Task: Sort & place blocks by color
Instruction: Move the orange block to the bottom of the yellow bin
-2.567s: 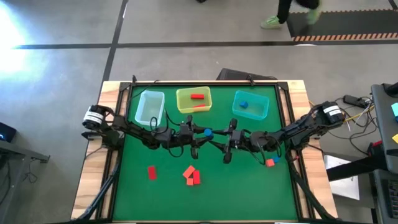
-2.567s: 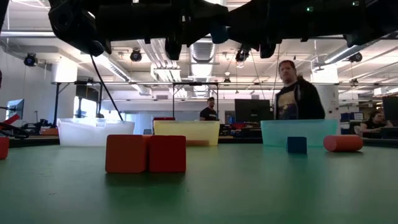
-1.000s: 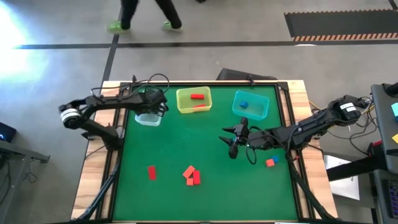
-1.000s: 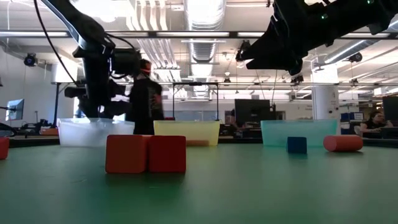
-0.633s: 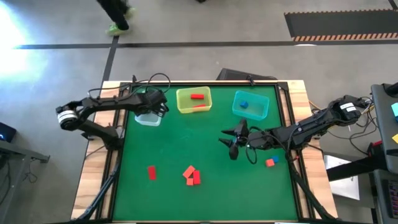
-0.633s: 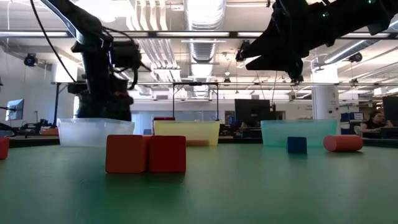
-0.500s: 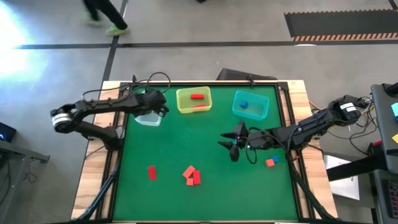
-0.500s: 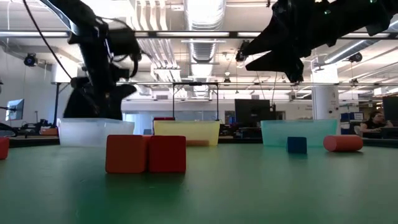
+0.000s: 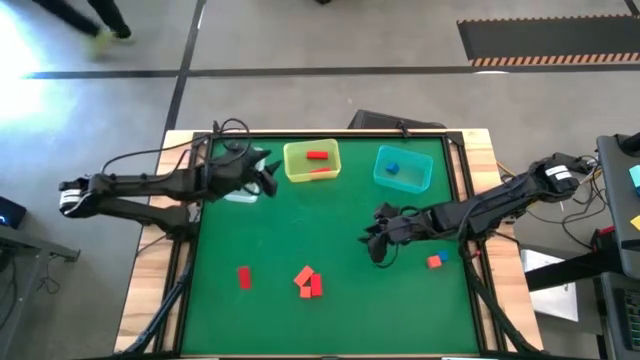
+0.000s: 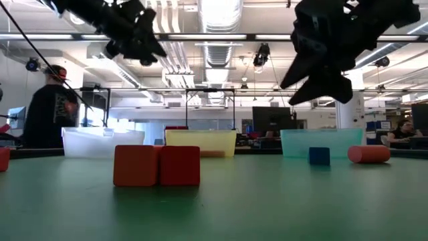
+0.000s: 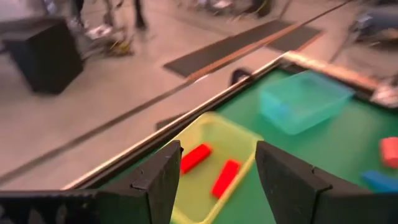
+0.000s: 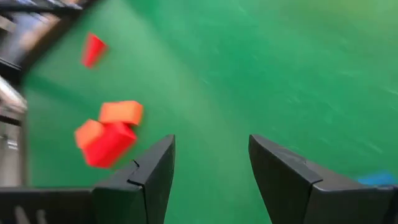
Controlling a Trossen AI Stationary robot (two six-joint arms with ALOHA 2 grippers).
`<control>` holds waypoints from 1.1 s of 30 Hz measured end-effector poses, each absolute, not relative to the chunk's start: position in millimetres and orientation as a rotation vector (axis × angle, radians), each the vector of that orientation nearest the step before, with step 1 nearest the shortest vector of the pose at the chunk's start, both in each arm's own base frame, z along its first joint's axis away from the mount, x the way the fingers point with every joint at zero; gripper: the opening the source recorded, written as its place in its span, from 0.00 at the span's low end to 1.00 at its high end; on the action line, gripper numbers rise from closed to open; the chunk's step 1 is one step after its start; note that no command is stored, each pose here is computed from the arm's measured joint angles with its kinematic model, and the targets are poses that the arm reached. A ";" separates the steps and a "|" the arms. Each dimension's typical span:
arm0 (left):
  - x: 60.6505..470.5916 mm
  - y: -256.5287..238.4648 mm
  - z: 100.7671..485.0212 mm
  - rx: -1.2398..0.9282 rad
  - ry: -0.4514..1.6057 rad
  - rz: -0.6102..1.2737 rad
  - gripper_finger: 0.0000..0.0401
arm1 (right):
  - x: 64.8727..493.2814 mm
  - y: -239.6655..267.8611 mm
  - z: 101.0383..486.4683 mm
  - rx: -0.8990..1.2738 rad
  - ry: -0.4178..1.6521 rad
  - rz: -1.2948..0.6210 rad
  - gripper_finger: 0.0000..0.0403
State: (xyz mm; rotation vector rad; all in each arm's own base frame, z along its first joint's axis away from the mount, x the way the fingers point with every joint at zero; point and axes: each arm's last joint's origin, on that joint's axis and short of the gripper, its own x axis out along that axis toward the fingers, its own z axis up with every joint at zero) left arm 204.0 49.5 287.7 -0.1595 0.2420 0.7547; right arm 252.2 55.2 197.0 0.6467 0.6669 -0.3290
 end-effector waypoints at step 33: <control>209.5 29.8 290.6 -0.113 0.224 0.648 0.48 | 243.1 65.8 170.2 0.642 1.685 -0.783 0.48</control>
